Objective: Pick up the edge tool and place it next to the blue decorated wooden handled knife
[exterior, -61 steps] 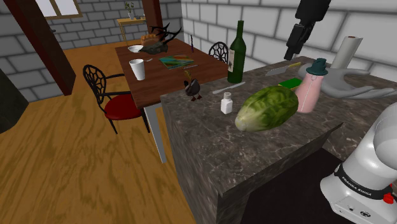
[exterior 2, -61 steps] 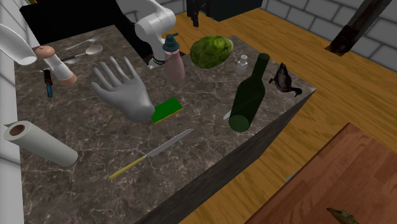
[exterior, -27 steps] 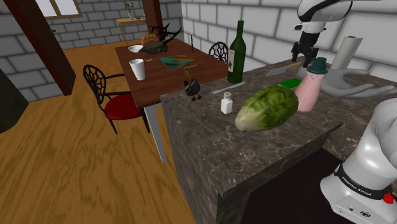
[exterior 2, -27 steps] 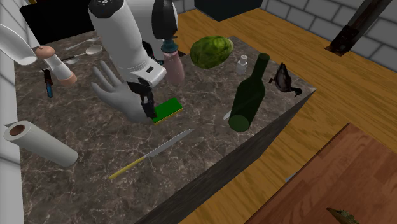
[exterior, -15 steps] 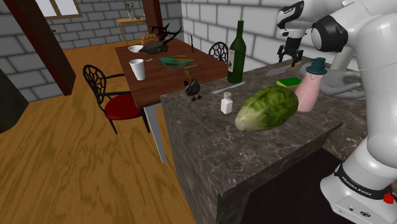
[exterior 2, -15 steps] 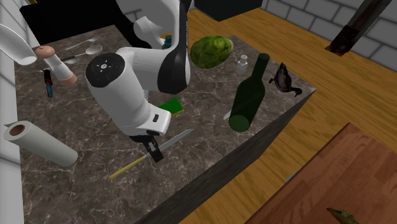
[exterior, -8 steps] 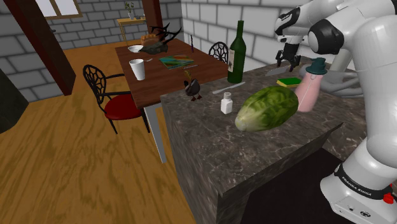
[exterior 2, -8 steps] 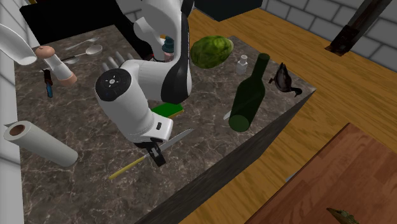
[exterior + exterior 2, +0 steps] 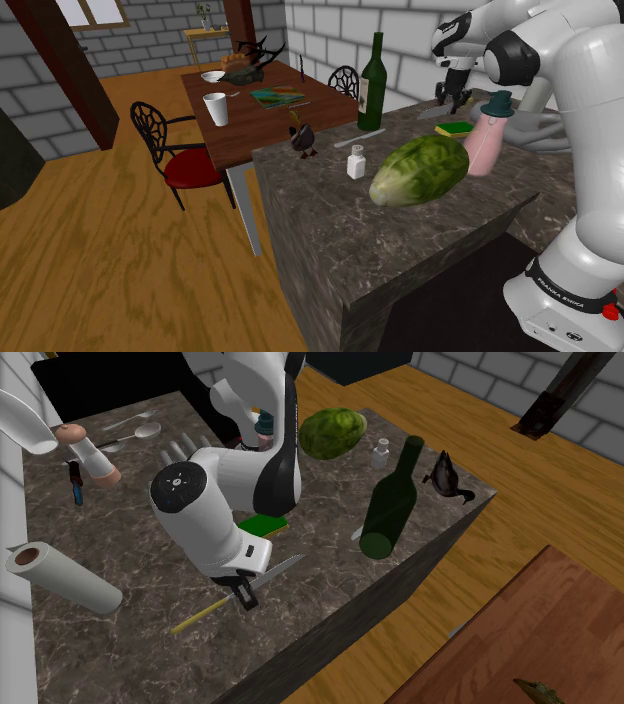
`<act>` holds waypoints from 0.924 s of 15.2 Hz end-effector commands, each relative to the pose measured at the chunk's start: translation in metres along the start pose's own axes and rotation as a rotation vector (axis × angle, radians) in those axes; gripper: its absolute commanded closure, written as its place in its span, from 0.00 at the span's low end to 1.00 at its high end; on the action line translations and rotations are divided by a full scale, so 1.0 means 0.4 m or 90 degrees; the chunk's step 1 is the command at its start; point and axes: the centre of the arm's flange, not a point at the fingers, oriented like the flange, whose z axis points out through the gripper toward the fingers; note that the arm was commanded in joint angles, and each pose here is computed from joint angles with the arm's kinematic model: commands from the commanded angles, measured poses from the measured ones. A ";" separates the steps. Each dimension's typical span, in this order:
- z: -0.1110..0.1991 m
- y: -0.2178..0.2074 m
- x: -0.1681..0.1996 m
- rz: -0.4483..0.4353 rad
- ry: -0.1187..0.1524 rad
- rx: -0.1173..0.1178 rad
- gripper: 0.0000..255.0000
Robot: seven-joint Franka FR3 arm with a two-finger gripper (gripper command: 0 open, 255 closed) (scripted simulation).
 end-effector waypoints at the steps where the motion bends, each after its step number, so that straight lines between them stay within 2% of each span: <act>1: 0.000 0.000 0.000 0.000 0.000 0.000 1.00; 9: 0.000 0.000 0.000 0.000 0.000 0.000 1.00; 14: -0.066 0.000 0.001 0.000 0.000 0.000 1.00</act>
